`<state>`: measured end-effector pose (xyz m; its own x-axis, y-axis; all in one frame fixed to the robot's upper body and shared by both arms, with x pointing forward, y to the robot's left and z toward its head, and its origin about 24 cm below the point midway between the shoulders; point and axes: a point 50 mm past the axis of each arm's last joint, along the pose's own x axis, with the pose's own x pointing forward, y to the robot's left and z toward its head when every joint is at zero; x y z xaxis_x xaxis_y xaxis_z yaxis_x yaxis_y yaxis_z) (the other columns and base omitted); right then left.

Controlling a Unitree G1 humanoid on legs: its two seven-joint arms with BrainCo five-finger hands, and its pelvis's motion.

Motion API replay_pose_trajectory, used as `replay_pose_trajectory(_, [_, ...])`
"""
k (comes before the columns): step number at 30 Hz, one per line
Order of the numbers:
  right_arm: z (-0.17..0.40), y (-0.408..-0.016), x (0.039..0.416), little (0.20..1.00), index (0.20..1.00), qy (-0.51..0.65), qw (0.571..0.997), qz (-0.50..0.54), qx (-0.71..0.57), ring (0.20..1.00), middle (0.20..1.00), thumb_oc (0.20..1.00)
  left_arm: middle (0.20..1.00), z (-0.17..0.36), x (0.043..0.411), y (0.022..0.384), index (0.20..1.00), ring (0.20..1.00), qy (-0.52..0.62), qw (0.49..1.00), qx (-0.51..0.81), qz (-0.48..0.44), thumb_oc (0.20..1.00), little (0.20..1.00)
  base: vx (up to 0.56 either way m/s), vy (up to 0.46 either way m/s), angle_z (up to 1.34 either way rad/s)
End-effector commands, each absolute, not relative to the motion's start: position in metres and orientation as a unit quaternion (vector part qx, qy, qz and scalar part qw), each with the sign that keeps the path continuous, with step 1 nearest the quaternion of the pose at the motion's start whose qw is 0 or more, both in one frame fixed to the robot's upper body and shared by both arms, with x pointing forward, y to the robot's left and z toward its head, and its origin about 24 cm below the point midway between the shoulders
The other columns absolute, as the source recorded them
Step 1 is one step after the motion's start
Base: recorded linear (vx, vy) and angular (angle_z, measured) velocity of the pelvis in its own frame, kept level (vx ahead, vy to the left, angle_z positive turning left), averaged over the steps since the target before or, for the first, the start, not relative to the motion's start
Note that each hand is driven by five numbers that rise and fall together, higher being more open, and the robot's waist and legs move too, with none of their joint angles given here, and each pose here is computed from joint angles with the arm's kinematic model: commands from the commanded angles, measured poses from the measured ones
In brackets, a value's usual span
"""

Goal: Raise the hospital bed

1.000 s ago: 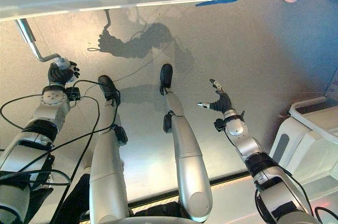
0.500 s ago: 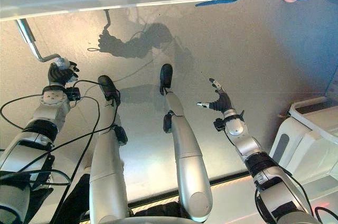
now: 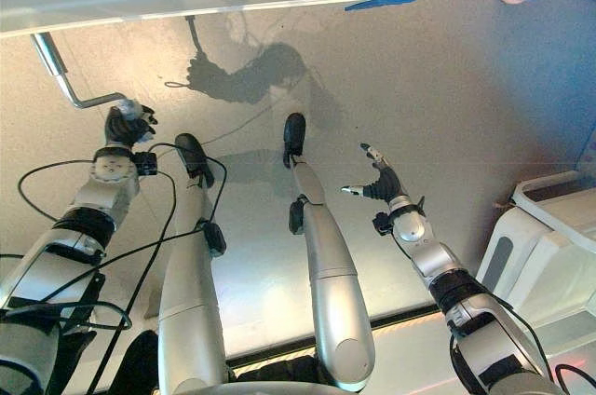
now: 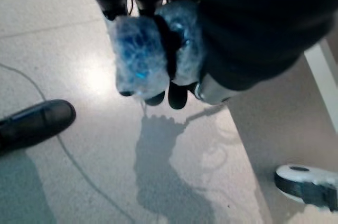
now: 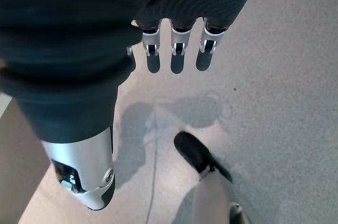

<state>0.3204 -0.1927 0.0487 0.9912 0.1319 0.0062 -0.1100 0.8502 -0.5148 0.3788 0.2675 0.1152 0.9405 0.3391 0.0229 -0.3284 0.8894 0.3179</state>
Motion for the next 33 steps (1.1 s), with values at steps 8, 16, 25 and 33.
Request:
replay_pose_trajectory(8, [0.038, -0.202, 0.307, 1.000, 1.000, -0.006, 0.947, 0.082, -0.311, 1.000, 1.000, 1.000, 0.200, 0.191, 0.394, 0.137, 0.200, 0.200, -0.188, 0.954, 0.226, -0.052, 0.200, 0.200, 0.00, -0.066, -0.09])
replay_pose_trajectory(16, [0.029, -0.235, 0.291, 1.000, 1.000, 0.030, 0.948, 0.034, -0.316, 1.000, 1.000, 1.000, 0.200, 0.215, 0.338, 0.119, 0.200, 0.200, -0.292, 0.922, 0.163, -0.196, 0.200, 0.200, 0.00, -0.013, 0.03])
replay_pose_trajectory(25, [0.005, -0.257, 0.260, 1.000, 1.000, 0.083, 0.948, 0.022, -0.307, 1.000, 1.000, 1.000, 0.200, 0.218, 0.270, 0.192, 0.200, 0.200, -0.292, 0.911, 0.197, -0.213, 0.200, 0.200, 0.02, 0.040, 0.07])
replay_pose_trajectory(33, [-0.008, -0.272, 0.238, 1.000, 1.000, 0.120, 0.943, 0.022, -0.308, 1.000, 1.000, 1.000, 0.200, 0.210, 0.229, 0.246, 0.200, 0.200, -0.252, 0.932, 0.219, -0.142, 0.200, 0.200, 0.03, 0.087, 0.11])
